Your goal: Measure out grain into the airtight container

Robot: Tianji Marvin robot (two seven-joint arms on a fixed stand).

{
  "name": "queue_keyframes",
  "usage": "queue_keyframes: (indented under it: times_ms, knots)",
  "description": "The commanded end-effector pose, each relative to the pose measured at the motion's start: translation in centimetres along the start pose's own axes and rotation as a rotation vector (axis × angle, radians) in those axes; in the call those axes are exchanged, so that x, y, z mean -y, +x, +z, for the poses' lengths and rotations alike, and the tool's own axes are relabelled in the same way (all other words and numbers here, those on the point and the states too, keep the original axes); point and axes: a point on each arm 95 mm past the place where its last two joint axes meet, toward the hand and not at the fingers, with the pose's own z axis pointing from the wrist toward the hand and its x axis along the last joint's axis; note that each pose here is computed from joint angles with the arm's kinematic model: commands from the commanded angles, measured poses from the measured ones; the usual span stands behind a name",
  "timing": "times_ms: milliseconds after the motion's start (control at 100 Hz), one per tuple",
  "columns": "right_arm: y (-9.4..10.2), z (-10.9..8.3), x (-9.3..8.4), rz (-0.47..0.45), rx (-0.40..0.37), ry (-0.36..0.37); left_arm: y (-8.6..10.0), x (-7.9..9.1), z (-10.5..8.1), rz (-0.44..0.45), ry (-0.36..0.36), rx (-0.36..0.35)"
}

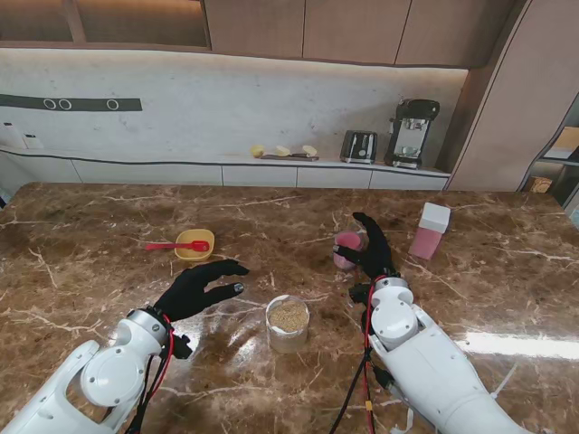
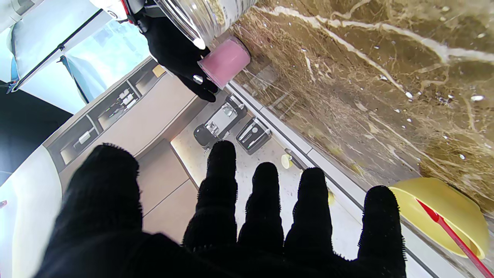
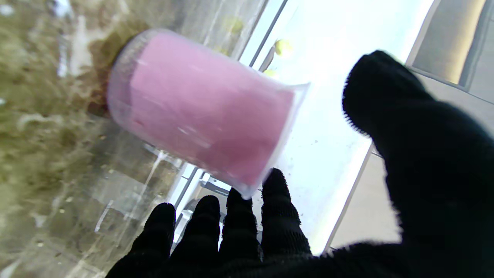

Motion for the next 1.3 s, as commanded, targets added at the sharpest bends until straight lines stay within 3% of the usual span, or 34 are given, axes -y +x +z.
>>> queue_keyframes:
  times_ms: [0,240,650,990,1290]
  knots:
    - [0.3,-0.1,-0.2,-0.002,-0.019,0.016,-0.2,-0.5,-0.1,-0.007,-0.011,0.002]
    - [2.0,-0.7,-1.4,-0.031,-0.086,0.029,-0.2,-0.6,0.3,-0.009,-0.010,-0.017]
    - [3.9,-2.8,-3.5,-0.165,-0.216,0.026,0.0,-0.8,1.1,-0.020,0.016,-0.057]
    - [5.9,-3.7,-7.5,-0.272,-0.313,-0.016,0.1,-1.0,1.4,-0.024,0.013,-0.066]
    - [6.7,-2.1,-12.1,-0.484,-0.301,-0.057,0.0,-1.2,1.5,-0.018,0.015,-0.069]
